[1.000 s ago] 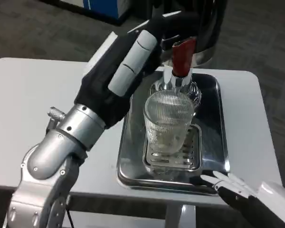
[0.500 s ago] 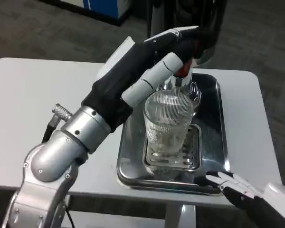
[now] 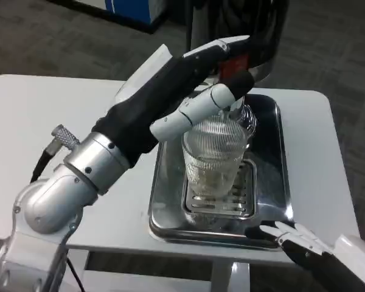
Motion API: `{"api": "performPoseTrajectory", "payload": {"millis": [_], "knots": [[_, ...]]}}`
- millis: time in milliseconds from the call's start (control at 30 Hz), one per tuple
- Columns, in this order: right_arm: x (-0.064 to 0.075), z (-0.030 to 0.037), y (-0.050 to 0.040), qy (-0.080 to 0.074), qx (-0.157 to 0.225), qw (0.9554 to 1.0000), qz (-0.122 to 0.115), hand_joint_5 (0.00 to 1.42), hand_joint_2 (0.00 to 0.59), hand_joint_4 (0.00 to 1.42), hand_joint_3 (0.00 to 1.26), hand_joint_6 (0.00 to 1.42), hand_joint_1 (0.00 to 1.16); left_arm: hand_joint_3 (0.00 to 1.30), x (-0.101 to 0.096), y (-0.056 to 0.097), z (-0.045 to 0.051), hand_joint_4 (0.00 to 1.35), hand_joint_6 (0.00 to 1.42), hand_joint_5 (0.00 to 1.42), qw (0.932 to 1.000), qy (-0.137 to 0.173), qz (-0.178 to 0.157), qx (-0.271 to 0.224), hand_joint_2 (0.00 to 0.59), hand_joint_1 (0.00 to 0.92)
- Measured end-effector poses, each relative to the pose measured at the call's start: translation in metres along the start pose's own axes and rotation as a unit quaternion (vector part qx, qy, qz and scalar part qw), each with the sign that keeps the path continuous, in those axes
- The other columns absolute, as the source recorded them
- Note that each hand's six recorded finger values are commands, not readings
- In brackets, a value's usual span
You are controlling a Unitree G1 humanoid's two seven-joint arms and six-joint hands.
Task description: Grasp the cup under the faucet to collect the drink, then remove the cup.
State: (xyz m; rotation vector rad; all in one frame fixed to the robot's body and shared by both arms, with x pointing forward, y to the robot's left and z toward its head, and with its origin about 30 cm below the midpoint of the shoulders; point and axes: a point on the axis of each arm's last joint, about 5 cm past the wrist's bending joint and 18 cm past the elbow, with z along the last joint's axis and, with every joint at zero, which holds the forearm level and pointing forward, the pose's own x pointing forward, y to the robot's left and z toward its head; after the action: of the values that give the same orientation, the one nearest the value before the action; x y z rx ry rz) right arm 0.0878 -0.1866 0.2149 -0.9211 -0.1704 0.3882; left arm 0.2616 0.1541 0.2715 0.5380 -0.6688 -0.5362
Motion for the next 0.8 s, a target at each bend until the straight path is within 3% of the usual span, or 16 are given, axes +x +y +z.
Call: {"api": "performPoseTrajectory", "payload": {"millis": [500, 800], "knots": [[0.0007, 0.0006, 0.0008, -0.003, 0.001, 1.0, 0.002, 0.0, 0.468, 0.07, 0.16, 0.0, 0.48, 0.24, -0.001, -0.0011, 0.0026, 0.2, 0.11, 0.2, 0.9994, -0.008, -0.013, 0.032, 0.118, 0.034], [0.0011, 0.0007, 0.0004, -0.005, 0.001, 1.0, 0.001, 0.0, 0.468, 0.07, 0.16, 0.0, 0.48, 0.25, -0.0022, 0.0015, 0.005, 0.2, 0.1, 0.19, 0.9957, -0.01, -0.021, 0.089, 0.119, 0.034]]}}
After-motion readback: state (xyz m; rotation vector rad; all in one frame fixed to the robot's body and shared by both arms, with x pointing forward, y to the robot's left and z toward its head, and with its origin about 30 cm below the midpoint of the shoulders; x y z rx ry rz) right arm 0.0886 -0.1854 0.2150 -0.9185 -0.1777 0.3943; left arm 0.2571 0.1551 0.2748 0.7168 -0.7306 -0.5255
